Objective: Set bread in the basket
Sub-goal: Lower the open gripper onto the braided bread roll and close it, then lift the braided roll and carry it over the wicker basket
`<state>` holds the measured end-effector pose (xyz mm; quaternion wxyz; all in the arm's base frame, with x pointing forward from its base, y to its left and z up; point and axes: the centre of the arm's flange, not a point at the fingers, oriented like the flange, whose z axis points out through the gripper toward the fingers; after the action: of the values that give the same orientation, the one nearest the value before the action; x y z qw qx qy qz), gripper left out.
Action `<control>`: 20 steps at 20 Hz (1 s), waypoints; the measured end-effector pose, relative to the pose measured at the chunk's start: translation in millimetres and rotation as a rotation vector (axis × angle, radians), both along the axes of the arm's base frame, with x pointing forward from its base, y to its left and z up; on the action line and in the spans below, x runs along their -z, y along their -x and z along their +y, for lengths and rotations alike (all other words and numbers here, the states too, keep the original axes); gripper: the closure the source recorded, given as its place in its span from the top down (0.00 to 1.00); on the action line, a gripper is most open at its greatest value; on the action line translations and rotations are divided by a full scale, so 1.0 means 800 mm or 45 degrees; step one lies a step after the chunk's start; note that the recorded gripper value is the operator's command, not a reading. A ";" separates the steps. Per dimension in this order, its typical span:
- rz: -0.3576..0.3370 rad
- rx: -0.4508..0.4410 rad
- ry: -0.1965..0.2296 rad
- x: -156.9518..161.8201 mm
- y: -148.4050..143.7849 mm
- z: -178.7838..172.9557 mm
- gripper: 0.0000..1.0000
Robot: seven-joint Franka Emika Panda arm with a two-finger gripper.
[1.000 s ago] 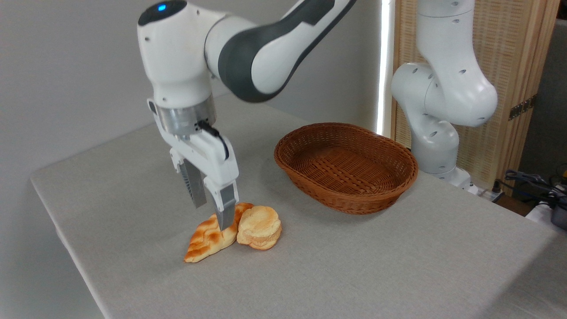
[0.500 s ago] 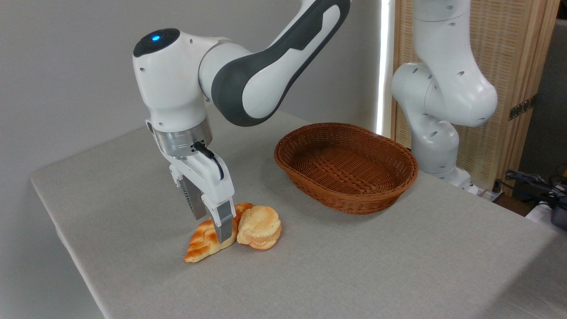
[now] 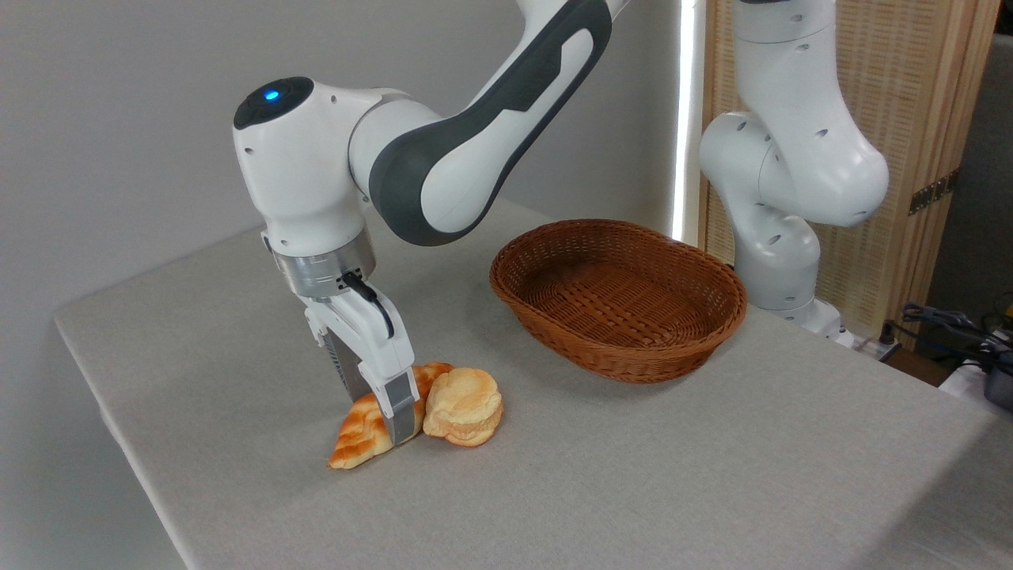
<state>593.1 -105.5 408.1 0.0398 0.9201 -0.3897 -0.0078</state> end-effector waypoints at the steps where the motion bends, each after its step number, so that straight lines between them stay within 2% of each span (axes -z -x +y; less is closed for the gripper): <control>1: 0.000 0.003 -0.006 0.001 0.000 0.000 0.54; 15: -0.007 0.008 -0.007 -0.002 -0.002 -0.001 0.55; 20: -0.105 0.015 0.009 -0.051 -0.008 -0.008 0.56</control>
<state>599.6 -111.7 449.2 0.0271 0.9172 -0.3963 0.0312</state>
